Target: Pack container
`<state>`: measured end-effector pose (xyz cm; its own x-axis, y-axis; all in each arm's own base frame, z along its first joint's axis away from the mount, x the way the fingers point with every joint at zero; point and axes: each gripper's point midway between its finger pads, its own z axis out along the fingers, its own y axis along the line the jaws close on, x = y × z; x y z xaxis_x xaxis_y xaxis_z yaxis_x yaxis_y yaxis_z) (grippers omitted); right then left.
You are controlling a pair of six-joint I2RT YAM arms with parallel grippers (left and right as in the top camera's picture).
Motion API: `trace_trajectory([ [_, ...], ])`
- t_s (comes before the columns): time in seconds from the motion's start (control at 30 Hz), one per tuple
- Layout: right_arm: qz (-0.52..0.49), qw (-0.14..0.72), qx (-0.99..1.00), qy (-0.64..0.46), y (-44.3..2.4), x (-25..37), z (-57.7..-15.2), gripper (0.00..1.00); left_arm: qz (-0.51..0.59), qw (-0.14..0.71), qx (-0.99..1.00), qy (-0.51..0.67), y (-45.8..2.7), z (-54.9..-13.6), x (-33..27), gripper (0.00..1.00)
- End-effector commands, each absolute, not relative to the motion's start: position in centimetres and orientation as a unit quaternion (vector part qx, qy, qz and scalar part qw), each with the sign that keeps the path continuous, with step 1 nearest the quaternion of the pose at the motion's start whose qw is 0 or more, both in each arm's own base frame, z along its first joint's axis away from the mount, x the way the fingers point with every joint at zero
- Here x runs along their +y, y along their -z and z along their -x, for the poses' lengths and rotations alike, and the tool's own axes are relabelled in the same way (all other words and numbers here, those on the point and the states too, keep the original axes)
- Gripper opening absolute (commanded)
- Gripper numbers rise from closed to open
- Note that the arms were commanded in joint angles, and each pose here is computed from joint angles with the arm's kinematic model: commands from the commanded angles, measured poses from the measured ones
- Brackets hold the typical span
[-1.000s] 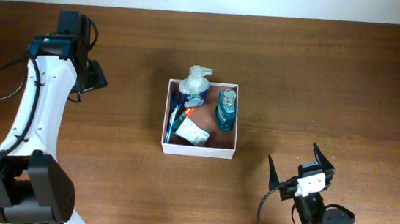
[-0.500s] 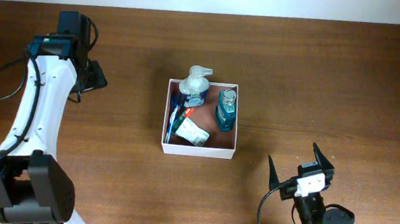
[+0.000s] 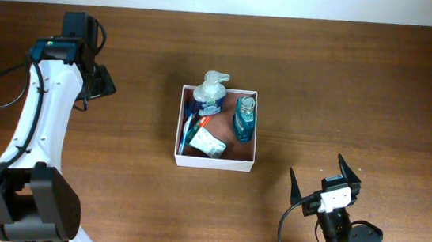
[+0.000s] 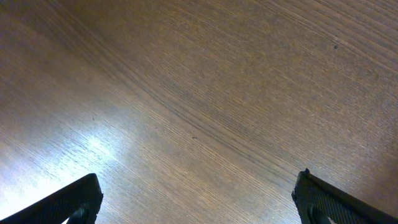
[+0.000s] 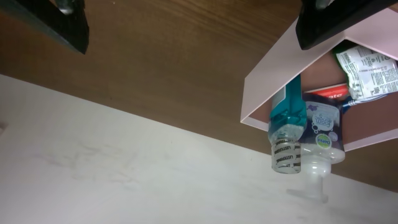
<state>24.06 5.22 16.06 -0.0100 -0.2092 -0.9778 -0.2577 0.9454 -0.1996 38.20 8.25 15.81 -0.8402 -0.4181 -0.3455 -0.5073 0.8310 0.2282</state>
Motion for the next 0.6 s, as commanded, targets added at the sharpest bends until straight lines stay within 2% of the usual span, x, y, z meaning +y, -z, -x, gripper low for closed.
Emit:
trace_trajectory([
  [0.0,0.156,0.683,0.713,-0.009,-15.9,4.7,-24.1,0.98,0.242,0.138,0.948,-0.158,-15.5,-38.2,8.2,0.99],
  [0.3,0.156,0.683,0.713,-0.009,-15.9,4.7,-24.1,0.98,0.211,0.135,0.956,-0.155,-15.4,-36.2,5.9,0.99],
  [0.57,0.156,0.683,0.713,-0.009,-15.9,4.7,-24.1,0.98,0.166,0.150,0.964,-0.146,-16.0,-29.8,3.1,0.99],
])
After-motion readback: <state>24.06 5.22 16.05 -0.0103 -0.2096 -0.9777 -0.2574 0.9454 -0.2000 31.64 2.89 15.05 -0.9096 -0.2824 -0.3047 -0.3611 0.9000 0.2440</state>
